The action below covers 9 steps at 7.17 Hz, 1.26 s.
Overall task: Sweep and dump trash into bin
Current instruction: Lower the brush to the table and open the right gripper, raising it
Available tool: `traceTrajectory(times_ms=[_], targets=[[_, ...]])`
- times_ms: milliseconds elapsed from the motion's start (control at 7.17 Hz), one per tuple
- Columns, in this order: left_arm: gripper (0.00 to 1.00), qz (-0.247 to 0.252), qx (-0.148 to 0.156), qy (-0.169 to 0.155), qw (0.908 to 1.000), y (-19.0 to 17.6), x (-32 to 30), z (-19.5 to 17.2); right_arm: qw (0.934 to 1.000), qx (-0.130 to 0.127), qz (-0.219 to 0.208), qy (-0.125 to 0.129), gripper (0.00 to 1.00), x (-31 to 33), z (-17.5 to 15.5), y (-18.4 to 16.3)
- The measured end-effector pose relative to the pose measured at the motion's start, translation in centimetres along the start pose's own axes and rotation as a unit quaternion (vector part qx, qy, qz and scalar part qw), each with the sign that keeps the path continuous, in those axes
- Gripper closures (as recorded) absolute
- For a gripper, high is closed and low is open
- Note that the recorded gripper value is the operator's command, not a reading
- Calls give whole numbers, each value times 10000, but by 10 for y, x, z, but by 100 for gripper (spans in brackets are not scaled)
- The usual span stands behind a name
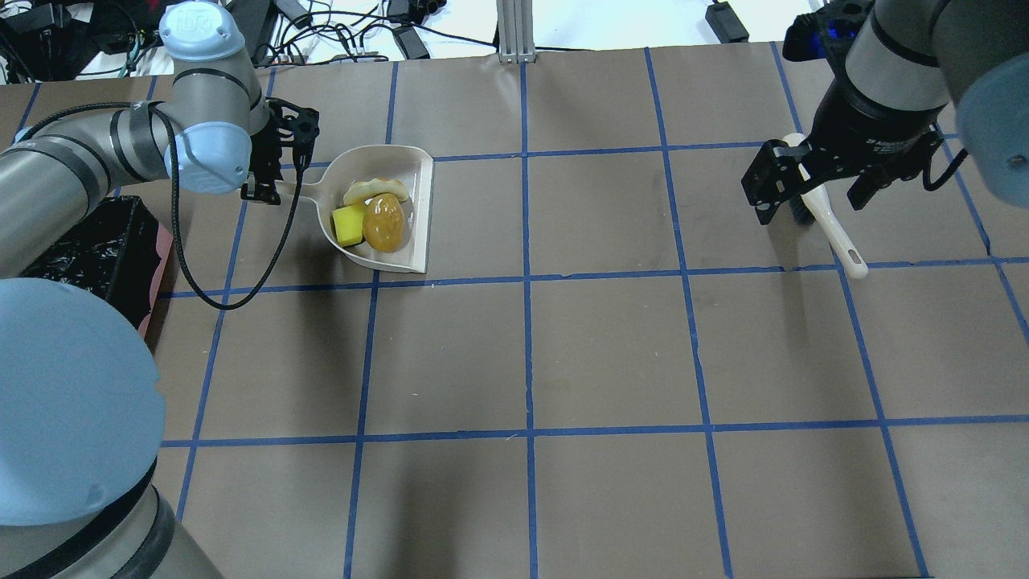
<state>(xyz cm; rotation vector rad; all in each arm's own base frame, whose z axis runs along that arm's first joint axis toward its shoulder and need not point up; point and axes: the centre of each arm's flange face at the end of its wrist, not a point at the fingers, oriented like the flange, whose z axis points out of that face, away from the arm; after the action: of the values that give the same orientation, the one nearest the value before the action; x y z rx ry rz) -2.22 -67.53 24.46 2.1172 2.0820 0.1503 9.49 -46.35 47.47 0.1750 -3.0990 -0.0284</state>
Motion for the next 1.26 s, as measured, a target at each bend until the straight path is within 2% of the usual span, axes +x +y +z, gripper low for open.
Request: traceTrajectory(times_ms=[558,1256], targets=[[100,-1,-1,-9,10000,0,0,-1,9997,-9,-4,-248,0,-6,1,0],[100,-2,-1,-9,10000,0,0,-1,9998,41,8,-182,0,-4,1,-1]])
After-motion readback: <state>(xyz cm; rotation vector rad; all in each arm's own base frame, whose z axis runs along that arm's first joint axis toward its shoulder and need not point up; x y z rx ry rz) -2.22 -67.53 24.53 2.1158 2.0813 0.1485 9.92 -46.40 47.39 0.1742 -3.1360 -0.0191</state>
